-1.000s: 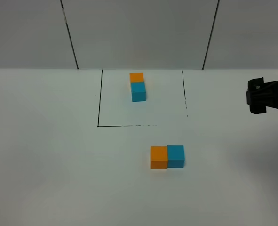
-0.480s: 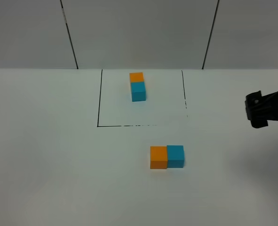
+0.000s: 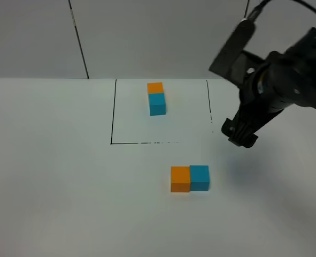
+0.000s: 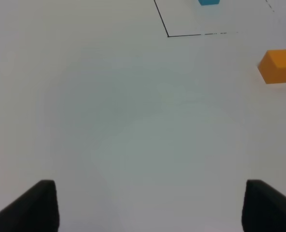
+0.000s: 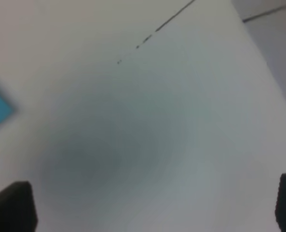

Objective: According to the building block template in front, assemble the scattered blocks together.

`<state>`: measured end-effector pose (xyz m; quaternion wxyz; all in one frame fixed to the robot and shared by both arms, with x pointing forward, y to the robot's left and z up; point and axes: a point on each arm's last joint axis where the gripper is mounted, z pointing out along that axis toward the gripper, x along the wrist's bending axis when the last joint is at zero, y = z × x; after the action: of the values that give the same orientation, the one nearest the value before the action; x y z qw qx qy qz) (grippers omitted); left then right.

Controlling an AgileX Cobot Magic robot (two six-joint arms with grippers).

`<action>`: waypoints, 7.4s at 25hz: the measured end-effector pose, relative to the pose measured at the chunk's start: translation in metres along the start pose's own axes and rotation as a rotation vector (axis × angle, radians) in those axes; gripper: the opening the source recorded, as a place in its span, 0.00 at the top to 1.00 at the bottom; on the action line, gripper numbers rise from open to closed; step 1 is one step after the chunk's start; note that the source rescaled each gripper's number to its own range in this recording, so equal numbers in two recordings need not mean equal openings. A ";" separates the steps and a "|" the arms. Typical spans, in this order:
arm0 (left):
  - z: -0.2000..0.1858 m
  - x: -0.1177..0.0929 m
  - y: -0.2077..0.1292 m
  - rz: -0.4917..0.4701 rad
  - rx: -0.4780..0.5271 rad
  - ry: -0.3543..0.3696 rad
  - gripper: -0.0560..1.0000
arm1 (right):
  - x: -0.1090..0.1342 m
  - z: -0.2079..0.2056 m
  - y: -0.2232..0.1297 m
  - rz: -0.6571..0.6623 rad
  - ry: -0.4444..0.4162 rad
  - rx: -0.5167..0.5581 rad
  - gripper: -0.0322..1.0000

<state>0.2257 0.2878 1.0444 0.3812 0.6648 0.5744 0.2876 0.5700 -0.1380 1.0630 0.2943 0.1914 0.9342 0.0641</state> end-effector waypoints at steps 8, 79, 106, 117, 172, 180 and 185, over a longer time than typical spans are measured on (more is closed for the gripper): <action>0.000 0.000 0.000 0.000 0.000 0.000 0.26 | 0.022 0.075 0.015 -0.195 0.163 0.152 0.01; 0.000 0.000 0.000 0.001 0.000 0.000 0.26 | 0.111 0.151 0.046 -0.480 0.433 0.014 0.44; 0.000 0.000 0.000 0.001 0.000 0.000 0.26 | 0.076 0.111 0.085 0.571 0.337 0.171 0.96; 0.000 0.000 0.000 0.001 0.000 0.000 0.26 | 0.085 0.118 0.084 0.997 0.334 0.311 0.96; 0.000 0.000 0.000 0.003 0.000 0.000 0.26 | 0.098 0.135 0.118 1.024 0.389 0.306 0.08; 0.000 0.000 0.000 0.003 0.000 0.000 0.26 | 0.031 0.084 0.111 1.136 0.356 0.126 0.10; 0.000 0.000 0.000 0.004 0.000 0.000 0.26 | -0.052 0.063 0.053 1.252 0.208 0.078 0.11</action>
<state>0.2257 0.2878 1.0444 0.3806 0.6659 0.5732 0.2885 0.6620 -0.1095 1.0510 0.1016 0.7045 0.6708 0.2083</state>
